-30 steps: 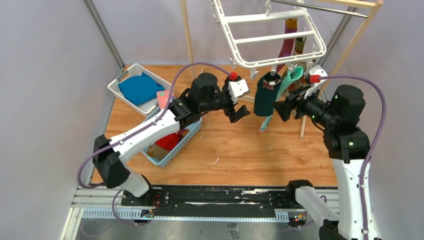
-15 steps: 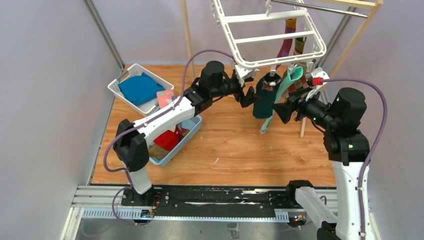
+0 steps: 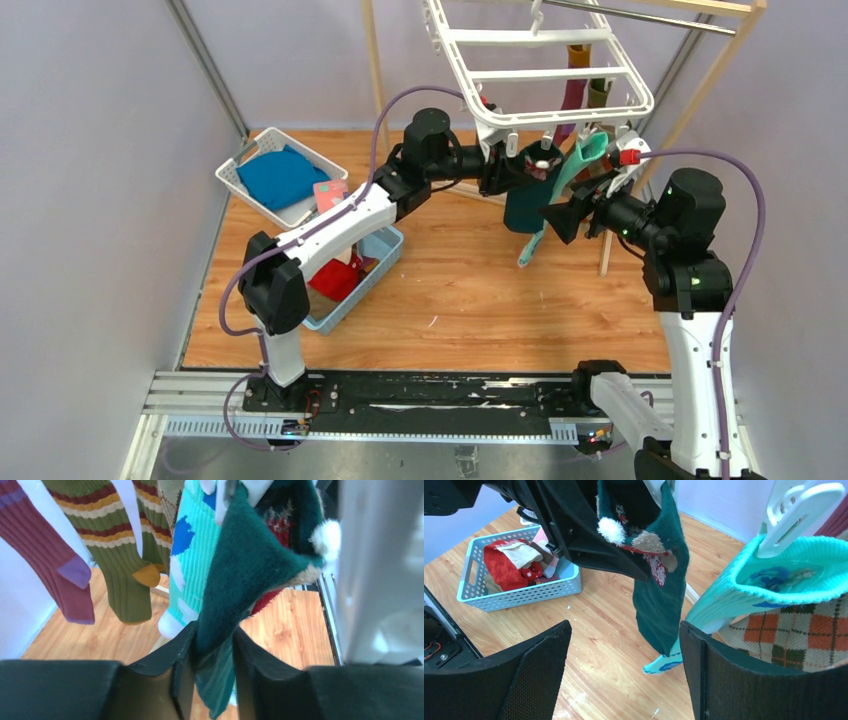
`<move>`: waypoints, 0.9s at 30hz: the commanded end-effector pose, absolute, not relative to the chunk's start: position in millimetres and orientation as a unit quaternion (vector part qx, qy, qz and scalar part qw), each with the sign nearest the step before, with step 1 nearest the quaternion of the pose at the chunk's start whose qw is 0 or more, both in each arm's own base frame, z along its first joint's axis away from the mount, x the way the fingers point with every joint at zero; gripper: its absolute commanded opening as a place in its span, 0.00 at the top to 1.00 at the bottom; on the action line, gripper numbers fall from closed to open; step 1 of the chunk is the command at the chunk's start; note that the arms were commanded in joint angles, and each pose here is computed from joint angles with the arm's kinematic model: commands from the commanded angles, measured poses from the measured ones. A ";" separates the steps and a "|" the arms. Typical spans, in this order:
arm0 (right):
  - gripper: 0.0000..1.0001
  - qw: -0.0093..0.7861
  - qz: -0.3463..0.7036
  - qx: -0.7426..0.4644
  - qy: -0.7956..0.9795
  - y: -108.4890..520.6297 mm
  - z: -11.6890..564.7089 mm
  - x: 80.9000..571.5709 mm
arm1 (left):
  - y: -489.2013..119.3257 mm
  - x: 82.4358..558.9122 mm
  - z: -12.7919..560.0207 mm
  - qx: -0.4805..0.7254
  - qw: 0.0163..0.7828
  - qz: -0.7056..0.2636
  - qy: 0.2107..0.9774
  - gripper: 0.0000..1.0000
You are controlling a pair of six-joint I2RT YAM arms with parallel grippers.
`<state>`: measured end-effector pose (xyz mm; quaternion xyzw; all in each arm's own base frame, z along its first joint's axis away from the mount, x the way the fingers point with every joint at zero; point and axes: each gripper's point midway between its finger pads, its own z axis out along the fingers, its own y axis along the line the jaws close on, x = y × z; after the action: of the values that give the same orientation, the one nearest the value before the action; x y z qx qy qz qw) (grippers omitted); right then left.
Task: Remove the socks clipped to the hanger
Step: Remove the sock from the hanger.
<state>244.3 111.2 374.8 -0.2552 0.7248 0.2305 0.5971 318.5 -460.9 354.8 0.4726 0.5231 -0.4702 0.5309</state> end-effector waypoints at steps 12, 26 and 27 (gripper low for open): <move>0.22 0.684 0.273 -0.296 0.609 131.3 443.4 257.2 | -446.0 293.5 372.4 0.436 0.502 -0.519 0.538 1.00; 0.31 0.753 0.330 -0.239 0.517 135.3 446.3 287.7 | -449.5 289.5 372.3 0.422 0.470 -0.548 0.549 1.00; 0.30 0.756 0.332 -0.237 0.513 134.9 446.2 288.6 | -450.3 289.5 372.4 0.422 0.468 -0.550 0.549 1.00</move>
<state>294.4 137.9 408.2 -0.2436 0.5883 0.3252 0.6992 294.5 -450.8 347.6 0.4219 0.5709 -0.5314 0.4623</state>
